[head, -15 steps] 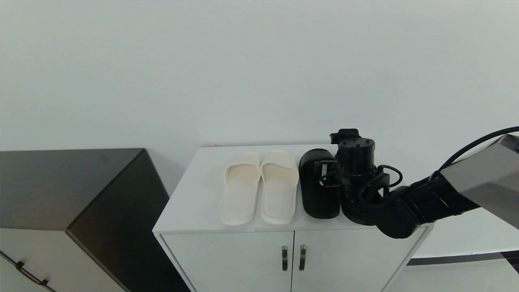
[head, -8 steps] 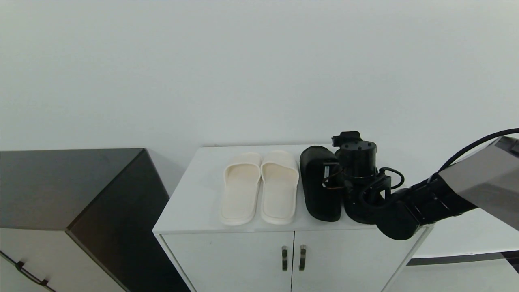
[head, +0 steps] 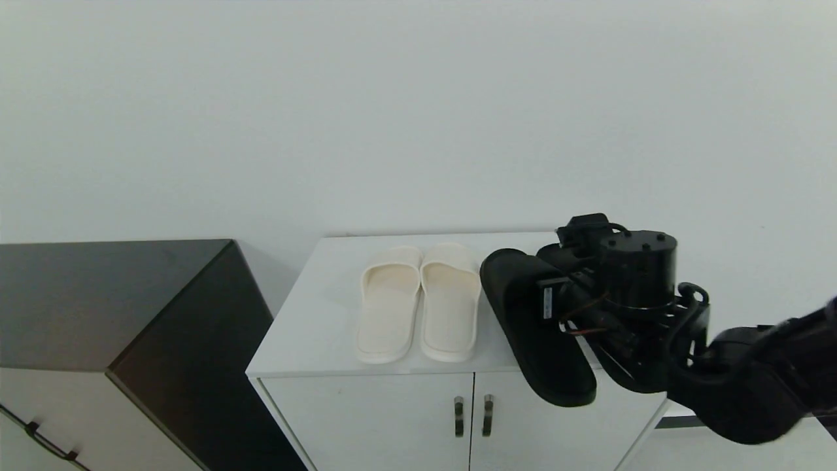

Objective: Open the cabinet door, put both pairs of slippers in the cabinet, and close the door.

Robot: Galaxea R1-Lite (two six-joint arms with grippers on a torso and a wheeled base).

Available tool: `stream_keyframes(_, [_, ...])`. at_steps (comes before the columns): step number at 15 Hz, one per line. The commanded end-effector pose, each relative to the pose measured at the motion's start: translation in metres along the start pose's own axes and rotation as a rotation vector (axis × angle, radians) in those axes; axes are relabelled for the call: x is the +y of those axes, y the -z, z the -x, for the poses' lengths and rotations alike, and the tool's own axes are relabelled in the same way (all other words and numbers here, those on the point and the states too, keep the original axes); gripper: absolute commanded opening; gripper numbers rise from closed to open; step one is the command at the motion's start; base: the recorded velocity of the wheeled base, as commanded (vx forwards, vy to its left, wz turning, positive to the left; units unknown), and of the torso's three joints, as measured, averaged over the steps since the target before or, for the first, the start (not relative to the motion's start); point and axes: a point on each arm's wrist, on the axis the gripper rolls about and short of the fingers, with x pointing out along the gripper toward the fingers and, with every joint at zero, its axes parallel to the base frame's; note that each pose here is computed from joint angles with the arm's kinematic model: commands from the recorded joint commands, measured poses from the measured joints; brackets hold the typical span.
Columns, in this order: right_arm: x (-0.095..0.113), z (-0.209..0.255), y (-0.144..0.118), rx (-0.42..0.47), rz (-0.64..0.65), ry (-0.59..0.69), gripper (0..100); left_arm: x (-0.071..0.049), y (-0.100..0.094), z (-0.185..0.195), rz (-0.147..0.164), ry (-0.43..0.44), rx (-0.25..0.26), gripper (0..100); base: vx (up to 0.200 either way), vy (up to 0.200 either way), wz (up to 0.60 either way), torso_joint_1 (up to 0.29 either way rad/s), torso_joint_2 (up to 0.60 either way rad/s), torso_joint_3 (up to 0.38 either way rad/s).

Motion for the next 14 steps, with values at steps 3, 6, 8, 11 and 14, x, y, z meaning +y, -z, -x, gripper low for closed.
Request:
stream_keyframes(3, [0.002,0.091,-0.012,-0.03,0.005,-0.275,0,0.0,0.0,0.0,-0.003,0.001,0.001,0,0.0,0.0,0.0,0.0,0.0,0.0])
stream_keyframes(6, [0.008,0.112,-0.006,0.013,0.03,-0.43,0,0.0,0.0,0.0,-0.003,0.001,0.001,0,0.0,0.0,0.0,0.0,0.0,0.0])
stream_keyframes(8, [0.01,0.115,-0.004,0.023,0.022,-0.469,0,0.0,0.0,0.0,-0.003,0.001,0.001,0,0.0,0.0,0.0,0.0,0.0,0.0])
stream_keyframes(11, [0.008,0.118,0.003,0.051,0.026,-0.516,0,0.0,0.0,0.0,-0.003,0.001,0.001,0,-0.133,0.0,0.0,0.006,0.0,0.003])
stream_keyframes(14, [0.007,0.119,0.004,0.053,0.026,-0.518,0,0.0,0.0,0.0,-0.003,0.003,0.001,0,-0.2,0.0,0.0,0.002,0.0,0.002])
